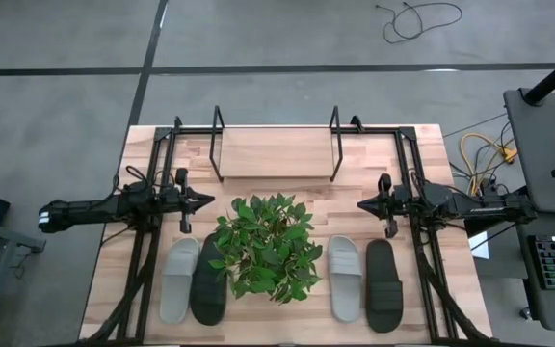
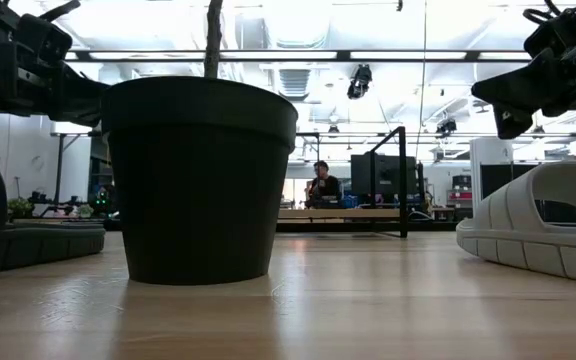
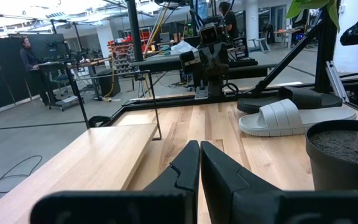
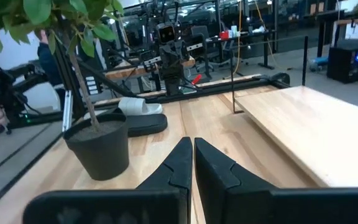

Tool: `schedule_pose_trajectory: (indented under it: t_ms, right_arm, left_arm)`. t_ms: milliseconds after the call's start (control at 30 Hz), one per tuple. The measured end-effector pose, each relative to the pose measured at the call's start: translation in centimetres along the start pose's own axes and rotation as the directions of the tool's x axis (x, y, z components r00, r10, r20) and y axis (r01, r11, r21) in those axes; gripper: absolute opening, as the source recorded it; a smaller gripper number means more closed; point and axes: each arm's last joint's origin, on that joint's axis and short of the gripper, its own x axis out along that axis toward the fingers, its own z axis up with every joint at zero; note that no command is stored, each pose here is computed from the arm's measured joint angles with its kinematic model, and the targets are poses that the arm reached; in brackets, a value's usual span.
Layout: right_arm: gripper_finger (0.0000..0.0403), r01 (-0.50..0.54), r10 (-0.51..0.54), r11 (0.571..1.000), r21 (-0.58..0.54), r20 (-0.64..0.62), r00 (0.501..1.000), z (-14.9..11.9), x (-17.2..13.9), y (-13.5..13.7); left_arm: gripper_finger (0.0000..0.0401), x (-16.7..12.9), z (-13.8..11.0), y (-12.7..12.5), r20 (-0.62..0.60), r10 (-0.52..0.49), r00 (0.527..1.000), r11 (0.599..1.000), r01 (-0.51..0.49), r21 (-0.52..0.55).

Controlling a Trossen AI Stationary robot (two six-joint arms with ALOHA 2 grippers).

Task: Pick and place slides into the shelf
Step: Put the right gray slide on the shelf

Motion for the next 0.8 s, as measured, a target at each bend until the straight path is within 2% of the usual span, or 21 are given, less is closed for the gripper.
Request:
schedule_pose_trajectory:
  t_ms: [100,167,233,267,333,400,433,467,567,667,800]
  right_arm:
    - [0.0009,-0.007,0.01,0.999,-0.052,0.06,0.998,0.6,0.0,0.1]
    - [0.0009,-0.009,0.026,0.995,-0.104,0.156,0.987,1.5,-0.1,0.2]
    - [0.0009,-0.011,0.046,0.992,-0.125,0.287,0.957,2.8,-0.4,0.4]
    - [0.0009,-0.008,0.057,0.99,-0.139,0.354,0.933,3.4,-0.6,0.5]
    - [0.0009,0.005,0.082,0.984,-0.18,0.473,0.877,4.6,-1.2,0.7]
    - [0.0009,0.015,0.106,0.977,-0.213,0.544,0.832,5.3,-1.6,0.9]
    - [0.0009,0.011,0.118,0.974,-0.225,0.554,0.824,5.4,-1.7,0.9]
    - [0.0009,-0.006,0.14,0.971,-0.239,0.548,0.825,5.4,-1.7,1.0]
    - [0.0013,-0.098,0.255,0.937,-0.335,0.469,0.846,4.9,-1.3,1.3]
    - [0.0025,-0.122,0.274,0.929,-0.349,0.429,0.861,5.6,-0.8,1.5]
    - [0.0043,-0.115,0.278,0.929,-0.352,0.459,0.844,8.9,-0.6,2.1]
  left_arm:
    - [0.0,0.0,0.0,0.0,0.001,-0.004,1.0,1.0,0.004,0.0]
    - [0.0,0.0,0.1,0.0,0.01,-0.003,1.0,1.0,0.003,-0.001]
    - [0.0,0.0,0.8,0.1,0.08,0.007,0.997,1.0,-0.008,0.005]
    - [0.0,-0.1,1.5,0.2,0.155,0.021,0.988,1.0,-0.024,0.019]
    - [0.0,-0.5,3.4,0.5,0.345,0.055,0.937,0.996,-0.074,0.042]
    - [0.0,-1.2,5.0,0.7,0.515,0.075,0.854,0.994,-0.102,0.024]
    - [0.0,-1.5,5.6,0.8,0.576,0.071,0.814,0.994,-0.103,0.023]
    - [0.0,-1.6,6.0,0.8,0.604,0.052,0.796,0.995,-0.091,0.035]
    - [0.0003,-0.9,6.9,0.8,0.546,0.017,0.838,0.996,-0.06,0.062]
    - [0.002,0.1,7.6,0.8,0.483,-0.011,0.876,0.995,-0.04,0.095]
    - [0.0058,1.2,9.1,0.7,0.486,-0.105,0.868,0.989,0.041,0.14]
